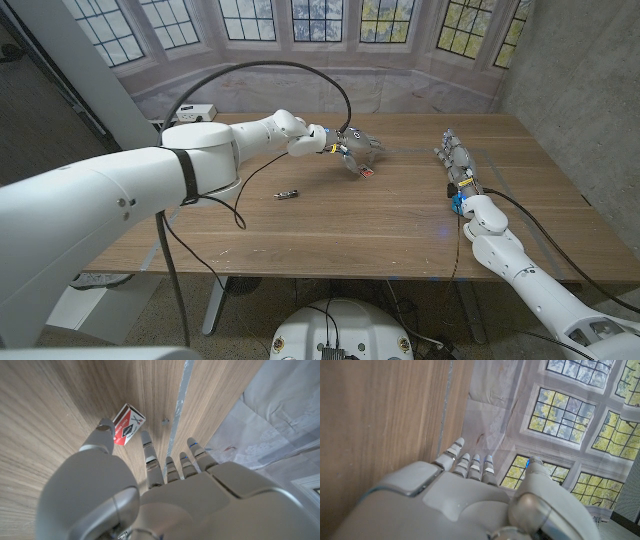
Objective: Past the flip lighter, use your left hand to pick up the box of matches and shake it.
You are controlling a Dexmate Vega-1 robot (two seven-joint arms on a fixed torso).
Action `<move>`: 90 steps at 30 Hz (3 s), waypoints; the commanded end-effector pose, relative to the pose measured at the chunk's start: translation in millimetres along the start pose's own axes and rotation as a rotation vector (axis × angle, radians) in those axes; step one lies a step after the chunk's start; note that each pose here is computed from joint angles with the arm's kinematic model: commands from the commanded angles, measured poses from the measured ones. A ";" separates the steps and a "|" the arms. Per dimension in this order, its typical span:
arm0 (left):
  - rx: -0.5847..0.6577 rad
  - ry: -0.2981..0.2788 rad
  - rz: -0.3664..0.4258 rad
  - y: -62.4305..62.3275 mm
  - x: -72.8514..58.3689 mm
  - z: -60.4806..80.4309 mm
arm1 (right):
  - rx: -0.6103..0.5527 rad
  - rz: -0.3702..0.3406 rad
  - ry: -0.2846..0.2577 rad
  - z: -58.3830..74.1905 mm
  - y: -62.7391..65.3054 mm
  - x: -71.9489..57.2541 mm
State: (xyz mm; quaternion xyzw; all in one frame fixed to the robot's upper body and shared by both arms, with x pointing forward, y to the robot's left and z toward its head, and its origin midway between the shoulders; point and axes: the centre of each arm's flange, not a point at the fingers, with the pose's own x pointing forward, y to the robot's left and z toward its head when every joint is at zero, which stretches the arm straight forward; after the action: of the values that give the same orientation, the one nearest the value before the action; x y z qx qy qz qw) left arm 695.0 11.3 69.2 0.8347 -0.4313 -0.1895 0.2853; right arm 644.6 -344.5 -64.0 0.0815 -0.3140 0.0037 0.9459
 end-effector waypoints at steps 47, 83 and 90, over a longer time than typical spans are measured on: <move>0.014 0.013 0.096 -6.2 -5.8 4.2 | 0.019 -0.016 0.006 -11.0 -3.0 -4.5; 0.006 -0.002 0.086 3.1 4.4 12.4 | 0.021 -0.025 0.012 -10.8 -11.5 -12.3; 0.007 -0.002 0.075 0.7 -2.8 12.4 | 0.018 -0.030 0.011 -9.3 -12.6 -13.6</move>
State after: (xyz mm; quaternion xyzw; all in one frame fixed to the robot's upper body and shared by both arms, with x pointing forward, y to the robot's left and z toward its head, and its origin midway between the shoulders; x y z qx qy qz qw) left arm 688.8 5.3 62.4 0.8159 -0.4689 -0.1741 0.2899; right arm 642.2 -352.0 -80.3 0.0943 -0.3089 -0.0032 0.9464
